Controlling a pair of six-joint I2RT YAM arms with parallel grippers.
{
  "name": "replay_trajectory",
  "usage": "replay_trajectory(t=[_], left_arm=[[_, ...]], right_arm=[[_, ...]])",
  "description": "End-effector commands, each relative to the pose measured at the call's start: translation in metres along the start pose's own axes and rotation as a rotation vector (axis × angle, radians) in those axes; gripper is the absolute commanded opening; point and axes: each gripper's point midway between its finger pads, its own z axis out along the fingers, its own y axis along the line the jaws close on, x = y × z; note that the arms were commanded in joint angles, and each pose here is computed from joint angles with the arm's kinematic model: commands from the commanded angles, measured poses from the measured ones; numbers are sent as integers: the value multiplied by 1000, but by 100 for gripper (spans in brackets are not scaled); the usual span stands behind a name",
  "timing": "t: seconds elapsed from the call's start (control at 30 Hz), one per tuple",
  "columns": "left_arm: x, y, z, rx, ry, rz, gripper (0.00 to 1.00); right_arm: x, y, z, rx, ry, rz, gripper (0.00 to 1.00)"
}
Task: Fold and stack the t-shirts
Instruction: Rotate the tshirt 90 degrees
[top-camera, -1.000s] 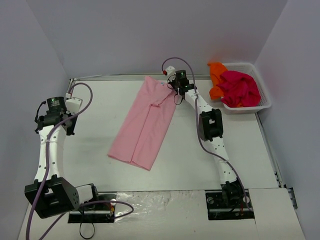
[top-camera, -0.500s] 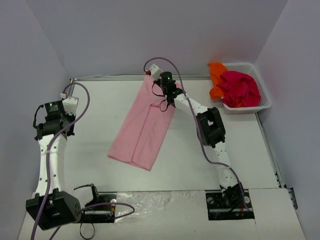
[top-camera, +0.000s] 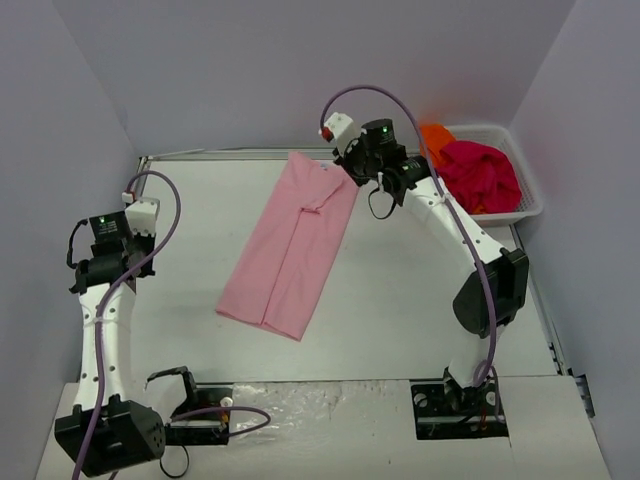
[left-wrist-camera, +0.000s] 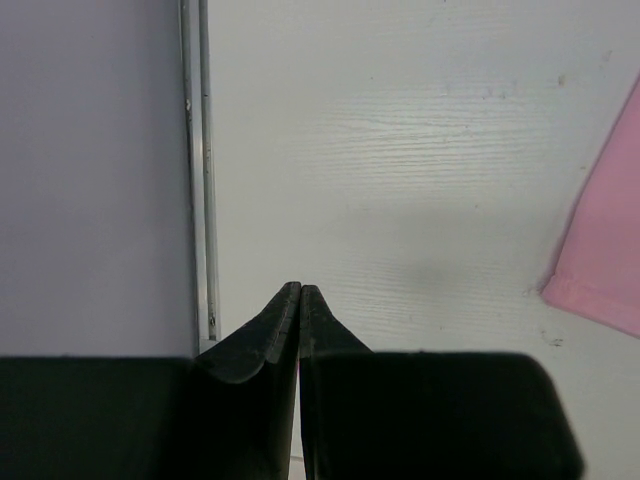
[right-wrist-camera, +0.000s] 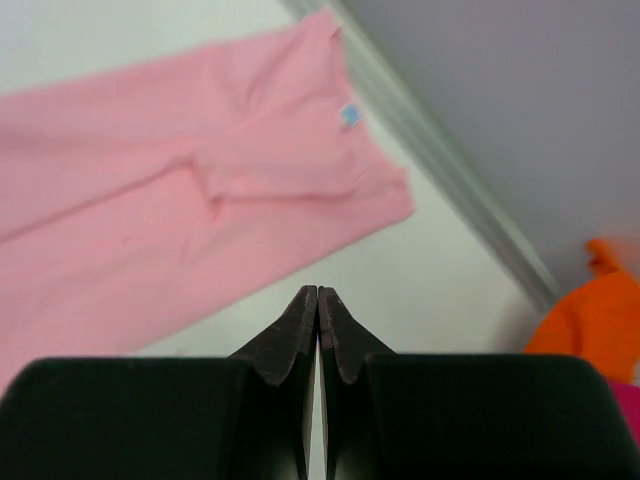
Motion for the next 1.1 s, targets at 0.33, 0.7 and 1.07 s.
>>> replay_trajectory(t=[0.33, 0.7, 1.07], left_arm=[[-12, -3, 2, 4, -85, -66, 2], [-3, -4, 9, 2, -50, -61, 2], [-2, -6, 11, 13, -47, -61, 2]], right_arm=[[148, 147, -29, -517, 497, 54, 0], [161, 165, 20, -532, 548, 56, 0], [167, 198, 41, -572, 579, 10, 0]])
